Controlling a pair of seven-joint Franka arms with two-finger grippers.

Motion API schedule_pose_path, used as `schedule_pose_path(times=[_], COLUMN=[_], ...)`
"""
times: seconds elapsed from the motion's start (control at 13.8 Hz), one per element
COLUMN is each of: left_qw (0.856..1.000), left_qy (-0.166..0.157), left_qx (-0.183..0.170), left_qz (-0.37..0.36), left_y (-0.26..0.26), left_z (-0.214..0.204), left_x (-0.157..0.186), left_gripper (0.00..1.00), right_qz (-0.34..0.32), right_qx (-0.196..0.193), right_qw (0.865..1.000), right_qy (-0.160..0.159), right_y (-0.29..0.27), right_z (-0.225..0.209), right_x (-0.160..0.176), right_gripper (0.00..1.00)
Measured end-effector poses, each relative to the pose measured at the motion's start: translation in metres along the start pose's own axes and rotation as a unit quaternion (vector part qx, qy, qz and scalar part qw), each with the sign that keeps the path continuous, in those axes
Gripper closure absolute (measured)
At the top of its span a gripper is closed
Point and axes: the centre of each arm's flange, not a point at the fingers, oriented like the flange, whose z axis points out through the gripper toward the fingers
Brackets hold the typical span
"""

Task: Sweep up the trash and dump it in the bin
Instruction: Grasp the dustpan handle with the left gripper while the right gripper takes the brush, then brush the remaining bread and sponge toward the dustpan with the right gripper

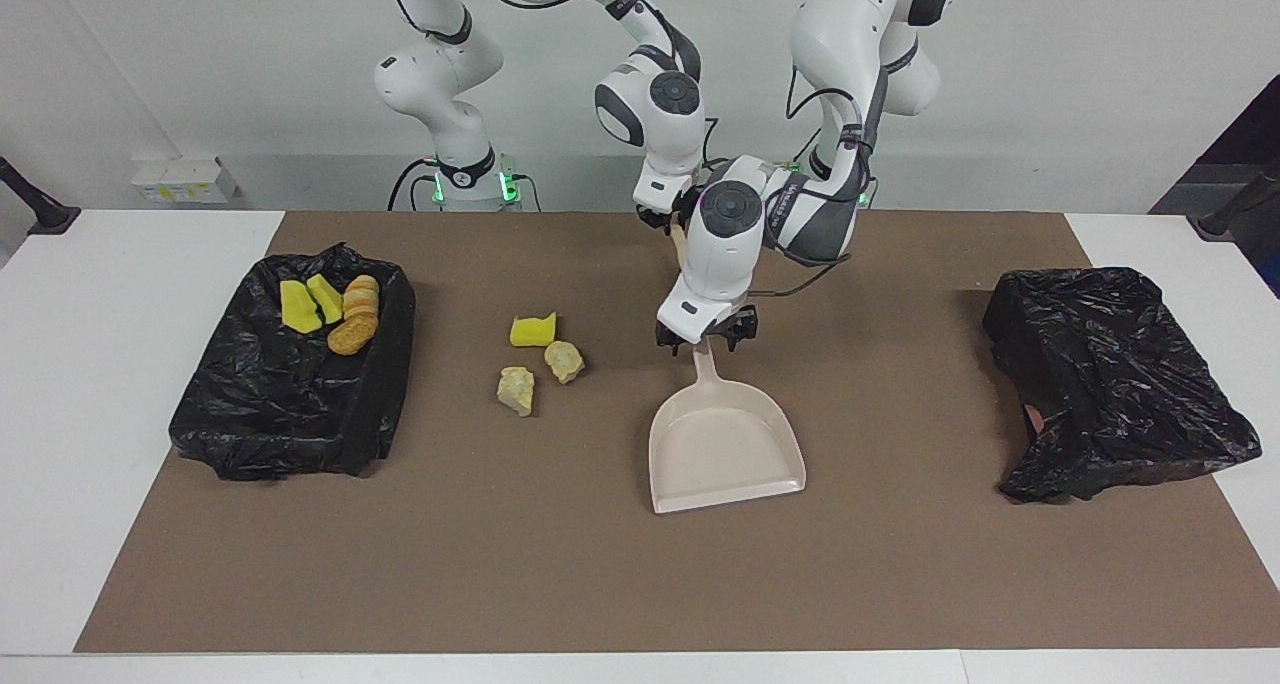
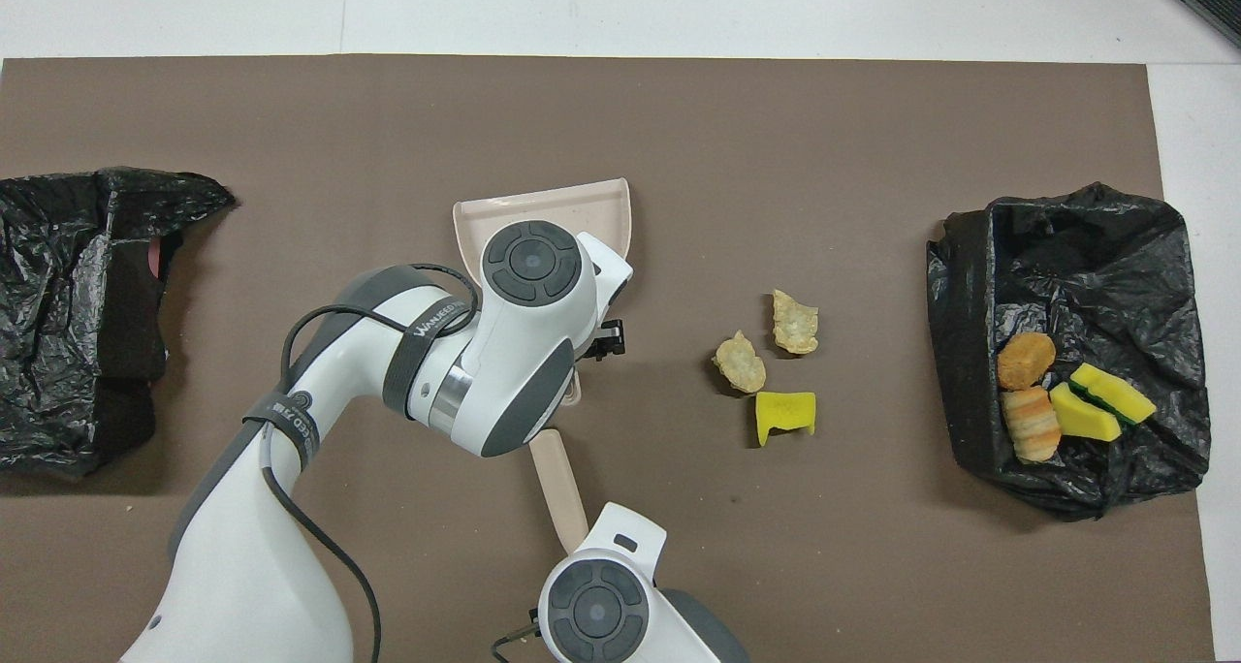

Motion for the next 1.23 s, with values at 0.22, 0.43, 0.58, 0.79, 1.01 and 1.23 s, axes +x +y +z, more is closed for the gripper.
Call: schedule_pose_path(times=[0.22,0.43,0.58,0.79,1.01,1.23], left_qw=[1.0,1.0,1.0,0.998,0.984,0.95], left_qy=[0.0,0.004,0.013,0.033,0.027,0.015], left_qx=[0.0,0.0,-0.005,-0.017,-0.011,-0.005], left_qz=[-0.001,-0.005,-0.005,0.046,0.176,0.311], left_y=[-0.001,-0.005,-0.015,-0.048,-0.07,-0.1], left_z=[0.0,-0.003,-0.014,-0.05,-0.075,-0.088], left_x=[0.001,0.005,0.013,0.03,0.029,0.033], left_gripper=[0.51,0.69,0.69,0.69,0.69,0.69], right_qz=[0.011,0.037,0.058,0.103,0.076,0.064], right_qx=[-0.02,-0.053,-0.066,-0.102,-0.129,-0.156], right_qw=[1.0,0.998,0.996,0.99,0.989,0.986], right_qy=[-0.02,-0.027,-0.024,-0.003,0.002,-0.007], right_y=[0.028,0.082,0.126,0.193,0.278,0.331], right_z=[-0.035,-0.086,-0.109,-0.118,-0.109,-0.093], right_x=[0.0,-0.007,-0.004,0.017,0.047,0.07], right_gripper=[0.73,0.73,0.73,0.73,0.73,0.73])
